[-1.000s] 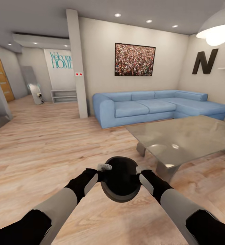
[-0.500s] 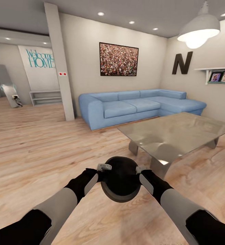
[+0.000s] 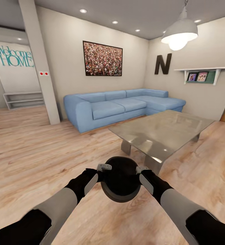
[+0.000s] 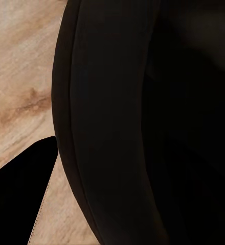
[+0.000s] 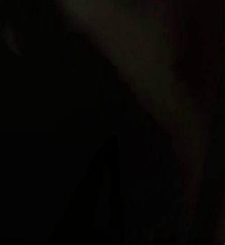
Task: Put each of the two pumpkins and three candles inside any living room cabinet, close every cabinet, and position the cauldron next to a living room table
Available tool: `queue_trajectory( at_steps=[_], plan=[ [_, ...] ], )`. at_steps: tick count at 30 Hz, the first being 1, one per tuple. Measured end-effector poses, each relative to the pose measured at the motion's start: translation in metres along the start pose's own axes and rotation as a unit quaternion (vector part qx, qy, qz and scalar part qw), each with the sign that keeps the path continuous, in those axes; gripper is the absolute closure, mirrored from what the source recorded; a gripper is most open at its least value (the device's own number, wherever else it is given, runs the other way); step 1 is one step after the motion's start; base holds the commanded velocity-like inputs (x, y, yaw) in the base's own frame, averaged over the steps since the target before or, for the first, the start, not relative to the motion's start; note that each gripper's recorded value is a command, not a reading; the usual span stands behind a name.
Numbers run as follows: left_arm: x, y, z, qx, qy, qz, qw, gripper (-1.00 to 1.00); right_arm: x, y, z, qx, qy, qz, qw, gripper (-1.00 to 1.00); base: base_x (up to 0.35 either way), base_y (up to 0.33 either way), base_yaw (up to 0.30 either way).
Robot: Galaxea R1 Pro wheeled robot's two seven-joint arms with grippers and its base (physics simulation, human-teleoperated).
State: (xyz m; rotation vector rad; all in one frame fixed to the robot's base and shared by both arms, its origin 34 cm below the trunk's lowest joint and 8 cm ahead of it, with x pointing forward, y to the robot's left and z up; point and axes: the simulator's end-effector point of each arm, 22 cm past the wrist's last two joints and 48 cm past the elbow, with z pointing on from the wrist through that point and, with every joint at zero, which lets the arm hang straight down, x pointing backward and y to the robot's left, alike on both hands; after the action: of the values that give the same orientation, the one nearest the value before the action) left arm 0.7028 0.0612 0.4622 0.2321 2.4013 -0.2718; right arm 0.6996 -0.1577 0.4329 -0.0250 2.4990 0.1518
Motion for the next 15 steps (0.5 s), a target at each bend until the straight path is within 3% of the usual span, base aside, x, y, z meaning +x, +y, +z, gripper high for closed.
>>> queue_trajectory(
  at_steps=[11,15],
  plan=[
    [-0.0001,0.0001,-0.0001,0.0,0.0,0.0,1.0,1.0,0.0,0.0001,0.0,0.0,0.0,0.0,1.0,1.0,0.113,0.287,-0.295],
    [-0.0002,0.0002,-0.0001,0.0,0.0,0.001,1.0,1.0,-0.0001,0.0003,0.0,0.0,0.0,0.0,1.0,1.0,0.107,0.266,-0.153]
  ],
)
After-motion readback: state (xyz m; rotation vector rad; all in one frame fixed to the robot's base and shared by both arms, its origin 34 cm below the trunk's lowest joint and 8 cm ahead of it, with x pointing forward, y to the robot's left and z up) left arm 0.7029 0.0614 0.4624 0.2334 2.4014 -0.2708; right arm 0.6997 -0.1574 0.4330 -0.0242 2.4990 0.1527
